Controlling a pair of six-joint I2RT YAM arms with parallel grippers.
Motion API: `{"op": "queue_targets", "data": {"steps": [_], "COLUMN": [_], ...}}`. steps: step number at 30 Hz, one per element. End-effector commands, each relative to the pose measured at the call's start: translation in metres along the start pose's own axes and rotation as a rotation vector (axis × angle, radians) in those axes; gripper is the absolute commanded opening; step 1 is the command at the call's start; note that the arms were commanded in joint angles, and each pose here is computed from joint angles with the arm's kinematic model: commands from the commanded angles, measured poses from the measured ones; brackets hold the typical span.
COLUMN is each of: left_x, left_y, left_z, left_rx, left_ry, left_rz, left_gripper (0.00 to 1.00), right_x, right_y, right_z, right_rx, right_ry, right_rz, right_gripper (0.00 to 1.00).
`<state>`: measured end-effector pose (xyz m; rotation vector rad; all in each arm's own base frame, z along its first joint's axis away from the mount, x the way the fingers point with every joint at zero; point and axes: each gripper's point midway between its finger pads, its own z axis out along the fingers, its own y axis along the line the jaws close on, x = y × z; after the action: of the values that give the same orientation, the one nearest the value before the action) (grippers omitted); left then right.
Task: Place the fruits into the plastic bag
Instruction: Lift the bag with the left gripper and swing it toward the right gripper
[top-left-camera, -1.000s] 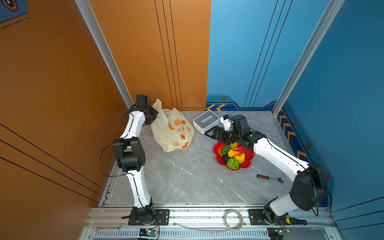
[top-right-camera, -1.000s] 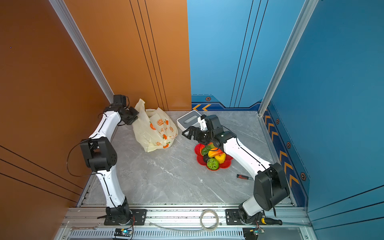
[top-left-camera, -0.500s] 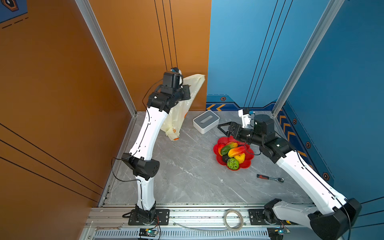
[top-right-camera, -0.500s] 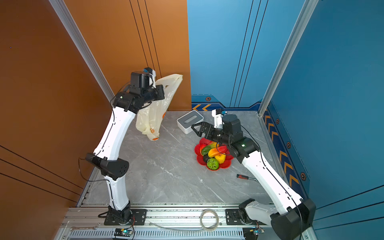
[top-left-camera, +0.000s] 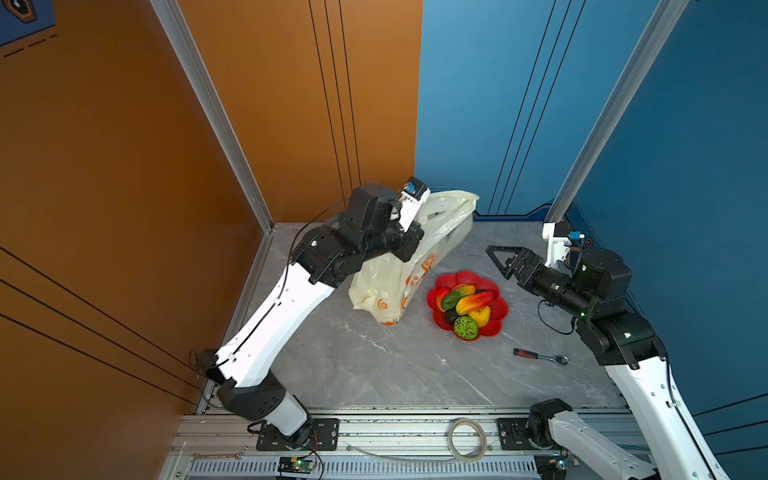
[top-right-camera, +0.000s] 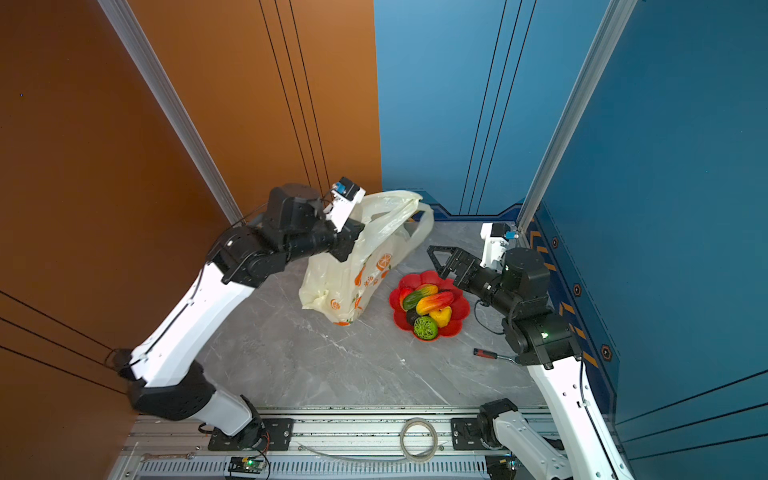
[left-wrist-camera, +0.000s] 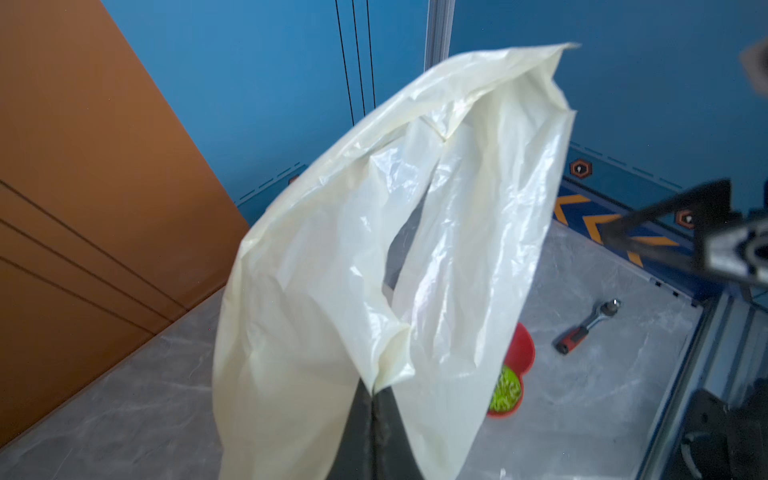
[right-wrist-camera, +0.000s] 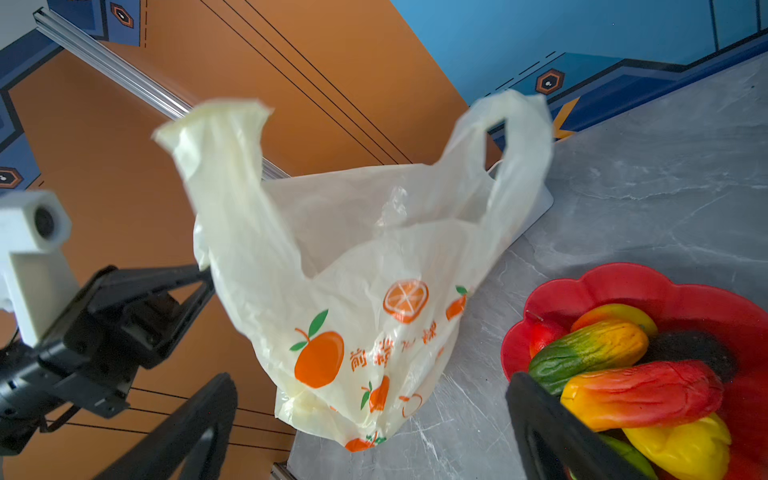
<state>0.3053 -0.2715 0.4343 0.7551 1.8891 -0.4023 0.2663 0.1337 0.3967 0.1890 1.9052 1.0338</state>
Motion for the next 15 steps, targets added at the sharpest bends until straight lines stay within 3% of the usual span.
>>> {"op": "queue_targets", "data": {"steps": [1,5,10,15], "left_x": [0.015,0.034,0.046,0.056], "left_y": [0.000,0.004,0.013,0.015], "left_z": [-0.012,-0.017,-0.018,-0.016], "left_rx": [0.066,0.165,0.180,0.187], "left_ry": [-0.041,-0.043,-0.029,-0.012], "left_rz": [-0.009,-0.103,-0.140,-0.147], "left_gripper": [0.00,0.00,0.00,0.00], "right_x": [0.010,0.016,0.026,0.074], "right_y": [0.016,0.053,-0.002,-0.070], "right_z": [0.001,0.007,0.030,0.051], "right_rx": [-0.097,-0.288,-0.020,0.233], "right_ry": [0.052,0.124,0.202,0.454], "right_rz": [-0.027,-0.093,-0.120,-0.153], "right_gripper": [1.00,1.00,1.00,1.00]}}
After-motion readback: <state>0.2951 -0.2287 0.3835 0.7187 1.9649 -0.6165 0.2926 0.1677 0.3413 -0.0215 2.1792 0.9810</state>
